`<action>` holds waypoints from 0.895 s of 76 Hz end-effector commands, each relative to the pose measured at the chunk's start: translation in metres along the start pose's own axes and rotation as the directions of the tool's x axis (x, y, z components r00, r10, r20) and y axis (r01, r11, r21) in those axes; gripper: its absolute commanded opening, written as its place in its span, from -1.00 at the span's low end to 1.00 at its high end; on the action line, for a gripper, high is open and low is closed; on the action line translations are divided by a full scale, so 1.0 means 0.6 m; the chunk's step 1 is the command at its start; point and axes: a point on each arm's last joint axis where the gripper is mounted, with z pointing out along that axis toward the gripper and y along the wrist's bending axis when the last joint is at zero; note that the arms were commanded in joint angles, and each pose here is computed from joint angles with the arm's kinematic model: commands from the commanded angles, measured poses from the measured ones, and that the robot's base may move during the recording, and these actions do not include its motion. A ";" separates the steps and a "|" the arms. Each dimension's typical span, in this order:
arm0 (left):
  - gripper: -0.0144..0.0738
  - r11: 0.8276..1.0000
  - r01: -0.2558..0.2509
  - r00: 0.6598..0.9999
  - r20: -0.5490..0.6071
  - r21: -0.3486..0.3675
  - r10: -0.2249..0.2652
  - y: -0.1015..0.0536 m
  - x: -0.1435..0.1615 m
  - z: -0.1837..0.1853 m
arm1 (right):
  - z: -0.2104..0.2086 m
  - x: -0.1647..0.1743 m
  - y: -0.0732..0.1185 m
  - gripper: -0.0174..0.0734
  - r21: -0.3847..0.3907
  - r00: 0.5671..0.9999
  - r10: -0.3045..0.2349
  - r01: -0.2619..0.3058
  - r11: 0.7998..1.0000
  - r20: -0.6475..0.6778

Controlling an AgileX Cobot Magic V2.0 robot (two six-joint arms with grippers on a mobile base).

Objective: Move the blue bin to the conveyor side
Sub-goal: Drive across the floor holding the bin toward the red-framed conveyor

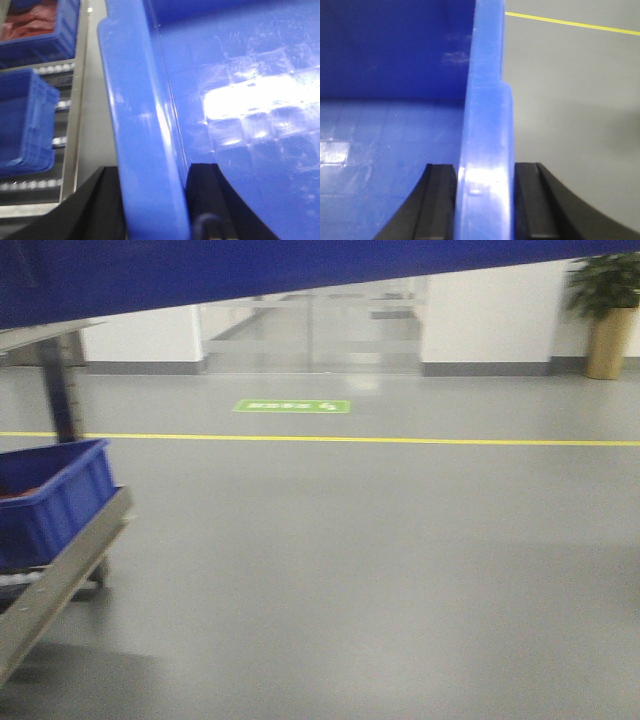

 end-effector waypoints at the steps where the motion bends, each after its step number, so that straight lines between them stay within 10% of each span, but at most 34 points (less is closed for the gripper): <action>1: -0.72 0.996 -0.017 0.993 0.118 0.085 0.007 -0.012 -0.014 -0.022 | -0.024 -0.030 0.009 -0.79 -0.061 0.982 0.018 -0.006 0.998 0.190; 68: -0.72 0.996 -0.017 0.993 0.118 0.085 0.007 -0.012 -0.014 -0.022 | -0.025 -0.030 0.009 -0.79 -0.061 0.981 0.018 -0.006 0.998 0.192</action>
